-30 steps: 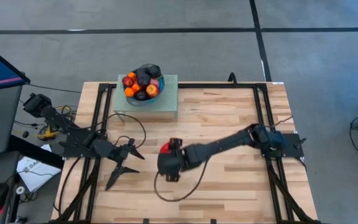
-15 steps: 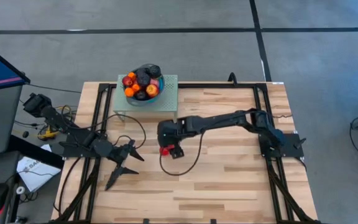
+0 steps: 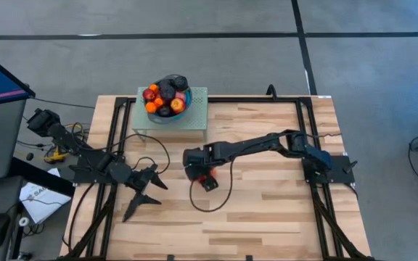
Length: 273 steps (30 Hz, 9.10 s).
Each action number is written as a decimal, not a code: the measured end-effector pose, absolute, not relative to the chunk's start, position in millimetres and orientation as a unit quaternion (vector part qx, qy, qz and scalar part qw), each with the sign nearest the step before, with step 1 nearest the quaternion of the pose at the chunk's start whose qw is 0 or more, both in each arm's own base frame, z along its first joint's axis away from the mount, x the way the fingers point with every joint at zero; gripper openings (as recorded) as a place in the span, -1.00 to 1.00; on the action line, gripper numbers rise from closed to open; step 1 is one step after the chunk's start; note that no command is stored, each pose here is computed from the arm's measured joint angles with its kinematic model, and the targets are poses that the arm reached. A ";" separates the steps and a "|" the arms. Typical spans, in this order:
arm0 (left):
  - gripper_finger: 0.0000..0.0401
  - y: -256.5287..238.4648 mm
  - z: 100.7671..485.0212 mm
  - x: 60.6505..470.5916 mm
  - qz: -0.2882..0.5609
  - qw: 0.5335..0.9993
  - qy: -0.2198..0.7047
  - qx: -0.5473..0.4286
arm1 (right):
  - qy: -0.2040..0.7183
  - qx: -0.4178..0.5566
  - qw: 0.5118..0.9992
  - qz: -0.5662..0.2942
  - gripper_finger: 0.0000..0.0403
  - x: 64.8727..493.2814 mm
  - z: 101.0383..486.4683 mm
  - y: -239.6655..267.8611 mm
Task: Pick & Place Fruit
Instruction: Put the orange mango into the blue strainer bowl on the shelf, then put the black knife on the shelf
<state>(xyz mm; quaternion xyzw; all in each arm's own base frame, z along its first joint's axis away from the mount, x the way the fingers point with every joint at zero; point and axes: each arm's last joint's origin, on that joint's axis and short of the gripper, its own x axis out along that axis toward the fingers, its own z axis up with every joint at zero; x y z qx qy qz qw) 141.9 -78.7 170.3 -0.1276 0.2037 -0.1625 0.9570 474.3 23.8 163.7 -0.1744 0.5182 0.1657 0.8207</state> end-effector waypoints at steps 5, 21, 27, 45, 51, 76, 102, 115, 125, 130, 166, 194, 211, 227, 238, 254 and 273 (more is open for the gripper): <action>0.48 -78.8 170.6 142.0 -0.163 0.957 0.202 -0.128 | 0.531 -0.158 0.818 0.156 0.57 475.6 154.2 18.9; 0.48 -78.8 170.5 141.9 -0.163 0.957 0.203 -0.128 | 0.545 -0.049 0.832 0.086 0.45 481.7 162.4 21.0; 0.48 -78.8 170.3 142.0 -0.163 0.957 0.204 -0.127 | 0.607 -0.018 0.792 0.067 0.45 469.8 167.7 23.6; 0.48 -80.0 168.8 140.7 -0.167 0.955 0.212 -0.123 | 0.652 0.041 0.757 0.000 0.45 436.9 209.2 30.4; 0.48 -79.9 168.4 140.5 -0.166 0.955 0.214 -0.123 | 0.693 0.037 0.720 -0.002 0.45 417.0 180.3 46.4; 0.48 -79.8 168.3 140.5 -0.164 0.955 0.214 -0.122 | 0.532 0.114 0.839 -0.006 0.14 431.6 214.0 30.8; 0.48 -77.1 188.3 147.1 -0.102 0.984 0.093 -0.110 | 0.097 0.142 0.965 -0.198 0.21 459.6 367.9 -166.3; 0.48 -76.9 188.6 147.2 -0.097 0.985 0.091 -0.110 | 0.110 0.119 0.946 -0.282 0.21 458.3 354.3 -171.7; 0.48 -76.9 189.1 147.2 -0.098 0.985 0.088 -0.112 | 0.124 0.093 0.935 -0.318 0.21 477.1 328.8 -161.2; 0.48 -76.9 189.3 147.3 -0.098 0.985 0.088 -0.112 | 0.125 0.096 0.934 -0.319 0.22 481.6 320.4 -163.5; 0.48 -77.0 190.1 147.3 -0.099 0.985 0.084 -0.114 | 0.124 0.101 0.948 -0.274 0.63 484.2 323.2 -156.2; 0.48 -77.5 189.9 147.1 -0.101 0.984 0.085 -0.115 | 0.323 -0.120 0.918 -0.198 0.49 461.6 368.8 1.2; 0.26 -123.8 216.2 157.9 -0.122 0.923 0.346 -0.117 | 0.390 -0.036 0.873 -0.290 0.40 404.6 218.8 160.6; 0.09 -164.1 186.2 99.3 0.033 0.625 0.670 -0.399 | 0.228 -0.023 0.900 -0.370 0.40 396.6 175.2 172.7; 0.45 -146.3 166.6 87.3 0.212 0.692 0.572 -0.386 | 0.210 -0.050 0.908 -0.358 0.40 403.3 181.2 176.1; 0.59 -130.0 130.1 77.9 0.279 0.676 0.555 -0.396 | 0.197 -0.036 0.910 -0.363 0.40 408.5 183.7 171.2; 0.32 -130.8 128.8 80.3 0.330 0.671 0.524 -0.408 | 0.197 -0.036 0.909 -0.366 0.40 409.7 183.7 168.4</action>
